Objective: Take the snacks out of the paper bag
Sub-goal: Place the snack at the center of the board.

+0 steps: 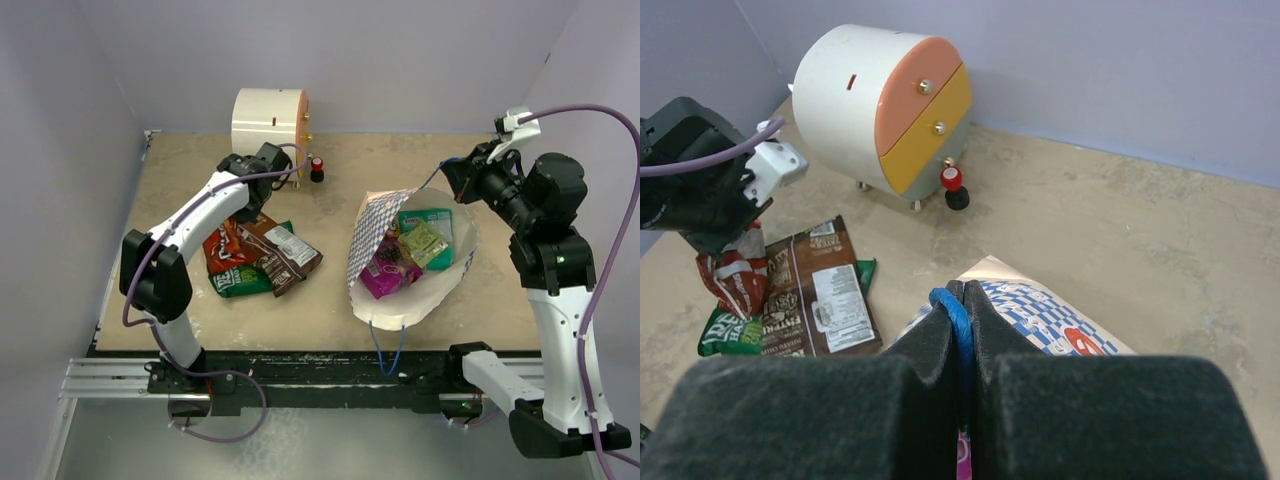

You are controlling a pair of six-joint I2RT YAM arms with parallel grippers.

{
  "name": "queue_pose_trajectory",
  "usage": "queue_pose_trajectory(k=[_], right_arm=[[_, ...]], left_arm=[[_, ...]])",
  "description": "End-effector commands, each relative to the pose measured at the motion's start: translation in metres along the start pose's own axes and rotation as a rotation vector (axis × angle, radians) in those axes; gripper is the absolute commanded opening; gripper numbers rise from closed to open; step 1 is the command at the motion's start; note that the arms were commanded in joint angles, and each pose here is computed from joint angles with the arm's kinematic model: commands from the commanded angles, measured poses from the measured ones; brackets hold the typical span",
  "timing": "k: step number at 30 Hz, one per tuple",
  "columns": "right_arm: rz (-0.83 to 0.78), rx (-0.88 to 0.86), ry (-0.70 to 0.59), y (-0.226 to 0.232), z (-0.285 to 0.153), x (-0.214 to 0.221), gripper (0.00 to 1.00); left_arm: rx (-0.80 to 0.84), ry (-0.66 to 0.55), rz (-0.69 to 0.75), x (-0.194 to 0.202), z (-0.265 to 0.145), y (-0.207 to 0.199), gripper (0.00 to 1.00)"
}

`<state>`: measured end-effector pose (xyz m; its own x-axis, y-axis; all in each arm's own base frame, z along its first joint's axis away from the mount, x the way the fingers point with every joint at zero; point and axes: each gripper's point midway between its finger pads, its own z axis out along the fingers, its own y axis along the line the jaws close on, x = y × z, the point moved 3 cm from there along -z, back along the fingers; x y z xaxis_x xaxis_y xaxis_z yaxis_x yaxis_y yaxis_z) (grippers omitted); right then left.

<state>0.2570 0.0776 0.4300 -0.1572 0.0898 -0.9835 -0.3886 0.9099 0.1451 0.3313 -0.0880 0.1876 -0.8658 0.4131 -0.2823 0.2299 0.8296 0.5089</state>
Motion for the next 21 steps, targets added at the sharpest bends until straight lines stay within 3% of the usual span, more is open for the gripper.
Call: queue_pose_trajectory(k=[1,7,12,18,21], right_arm=[[-0.053,-0.013,-0.150,0.011,-0.020,-0.042,0.00],[-0.053,-0.007,-0.147,0.010,-0.021,-0.041,0.00],[-0.047,-0.011,-0.147,0.011,-0.021,-0.041,0.00],[-0.045,-0.014,-0.141,0.011,-0.020,-0.039,0.00],[-0.043,-0.016,-0.139,0.011,-0.020,-0.039,0.00]], left_arm=[[0.177,-0.059,-0.043,-0.019,-0.008,-0.023,0.00],[0.355,0.031,-0.020,-0.015,-0.001,-0.060,0.05],[0.436,0.029,-0.048,-0.015,0.002,-0.078,0.12],[0.522,0.005,-0.088,-0.021,0.008,-0.098,0.32],[0.543,0.002,-0.115,-0.023,0.006,-0.101,0.47]])
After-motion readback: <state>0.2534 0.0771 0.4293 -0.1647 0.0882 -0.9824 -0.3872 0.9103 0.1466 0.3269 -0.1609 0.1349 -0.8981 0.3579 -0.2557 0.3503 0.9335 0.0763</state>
